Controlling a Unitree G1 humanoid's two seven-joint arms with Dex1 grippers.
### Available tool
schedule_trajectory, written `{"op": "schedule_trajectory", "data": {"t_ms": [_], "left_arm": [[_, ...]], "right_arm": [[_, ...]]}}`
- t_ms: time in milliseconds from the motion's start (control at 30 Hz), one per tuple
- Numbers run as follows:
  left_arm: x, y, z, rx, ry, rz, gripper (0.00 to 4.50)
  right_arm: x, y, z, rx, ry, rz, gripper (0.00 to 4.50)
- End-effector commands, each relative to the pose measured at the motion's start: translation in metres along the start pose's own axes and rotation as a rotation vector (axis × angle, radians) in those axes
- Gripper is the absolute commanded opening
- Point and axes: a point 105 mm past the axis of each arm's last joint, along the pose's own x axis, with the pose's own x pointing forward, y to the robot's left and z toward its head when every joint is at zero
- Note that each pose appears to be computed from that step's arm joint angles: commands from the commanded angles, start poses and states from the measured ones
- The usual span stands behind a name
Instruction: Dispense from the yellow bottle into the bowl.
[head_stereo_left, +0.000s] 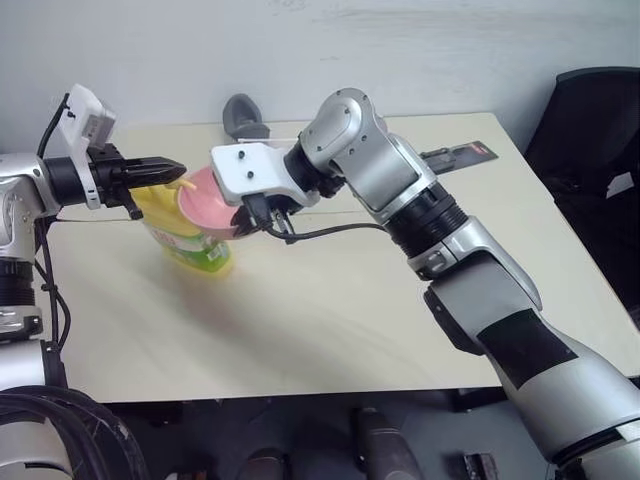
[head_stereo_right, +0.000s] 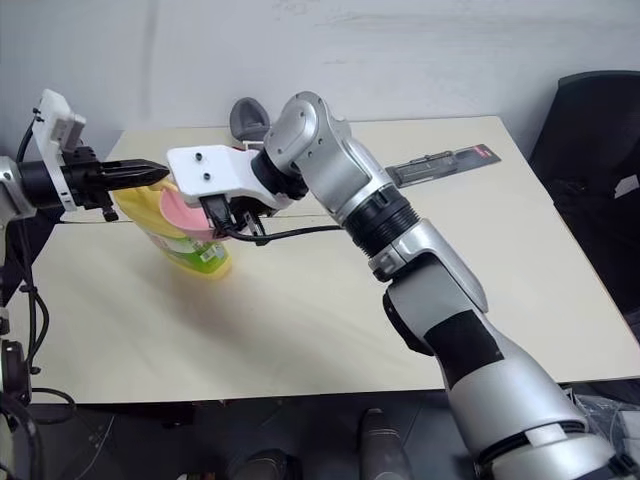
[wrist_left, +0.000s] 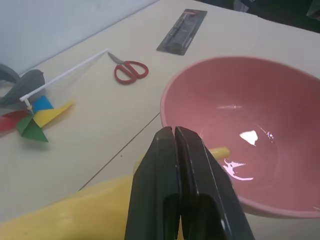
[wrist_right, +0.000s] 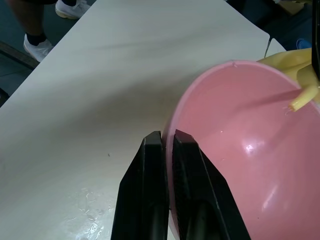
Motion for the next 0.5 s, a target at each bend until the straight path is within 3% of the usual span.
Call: {"op": "schedule_trajectory", "data": {"t_ms": [33, 167, 267, 500], "left_arm": [[0.006, -0.002, -0.082, -0.142, 0.28, 0.021, 0.07], [0.006, -0.001, -0.086, -0.137, 0.283, 0.028, 0.07], [0.007, 0.004, -0.071, -0.116, 0.223, 0.051, 0.07], [-0.005, 0.008, 0.015, -0.086, -0.053, 0.049, 0.07]], "right_arm": [[-0.002, -0.004, 0.023, -0.085, -0.033, -0.018, 0.18], [-0.002, -0.004, 0.023, -0.081, -0.036, -0.019, 0.18], [-0.001, -0.004, 0.022, -0.077, -0.037, -0.022, 0.18], [-0.002, -0.003, 0.016, -0.061, -0.032, -0.028, 0.18]]}}
